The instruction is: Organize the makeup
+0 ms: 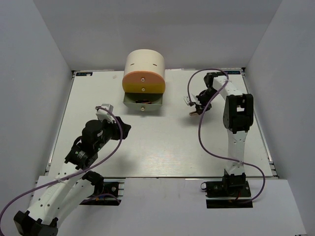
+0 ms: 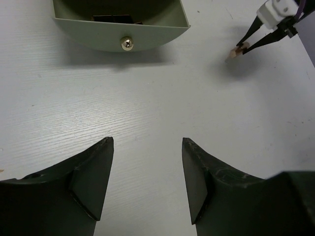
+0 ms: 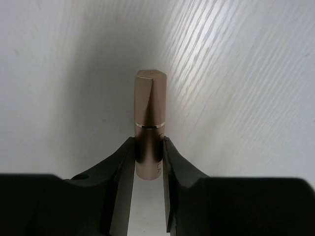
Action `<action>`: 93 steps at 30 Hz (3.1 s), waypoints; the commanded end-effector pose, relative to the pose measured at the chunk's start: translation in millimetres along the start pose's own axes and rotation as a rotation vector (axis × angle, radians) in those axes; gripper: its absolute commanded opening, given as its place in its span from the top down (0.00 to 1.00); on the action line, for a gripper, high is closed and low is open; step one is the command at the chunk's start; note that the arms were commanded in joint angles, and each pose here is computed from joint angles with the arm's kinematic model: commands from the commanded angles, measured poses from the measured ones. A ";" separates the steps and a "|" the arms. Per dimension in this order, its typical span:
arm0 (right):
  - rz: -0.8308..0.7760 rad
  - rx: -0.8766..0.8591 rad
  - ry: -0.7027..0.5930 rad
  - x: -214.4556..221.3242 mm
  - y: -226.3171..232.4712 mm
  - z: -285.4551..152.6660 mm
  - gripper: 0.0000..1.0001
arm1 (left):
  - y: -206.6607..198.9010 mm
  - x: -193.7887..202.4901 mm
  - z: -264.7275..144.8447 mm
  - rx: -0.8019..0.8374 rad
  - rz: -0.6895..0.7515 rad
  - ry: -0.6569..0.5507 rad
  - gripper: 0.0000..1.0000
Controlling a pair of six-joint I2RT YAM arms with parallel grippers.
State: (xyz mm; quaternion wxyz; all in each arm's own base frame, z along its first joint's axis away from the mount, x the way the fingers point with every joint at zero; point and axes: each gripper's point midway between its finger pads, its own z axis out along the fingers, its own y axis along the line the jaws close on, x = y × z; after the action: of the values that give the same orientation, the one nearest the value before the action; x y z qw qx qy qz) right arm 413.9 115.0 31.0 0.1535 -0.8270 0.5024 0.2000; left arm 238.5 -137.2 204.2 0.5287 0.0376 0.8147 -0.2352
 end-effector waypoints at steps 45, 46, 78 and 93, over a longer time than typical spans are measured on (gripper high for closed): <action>0.150 0.484 -0.414 -303.8 -124.0 -10.7 1.00 | 4.8 14.8 -1.3 -0.004 -0.132 -0.042 0.32; 0.109 0.438 -0.438 -312.5 -111.6 -11.2 1.00 | 5.0 15.5 -1.4 -0.005 -0.133 -0.041 0.32; 0.102 0.778 -0.080 -243.0 -155.5 61.8 1.00 | 4.6 12.3 -7.0 -0.009 -0.149 -0.048 0.32; 0.101 0.957 -0.003 -228.7 -194.2 55.6 1.00 | 5.6 10.0 -11.8 -0.022 -0.152 -0.046 0.32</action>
State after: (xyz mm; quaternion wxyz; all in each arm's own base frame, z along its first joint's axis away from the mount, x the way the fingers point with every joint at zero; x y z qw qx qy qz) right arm 454.2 394.2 64.0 0.4438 -0.6711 0.5938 -0.0038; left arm 225.5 -132.3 183.8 0.5164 -0.0271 0.8137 -0.2656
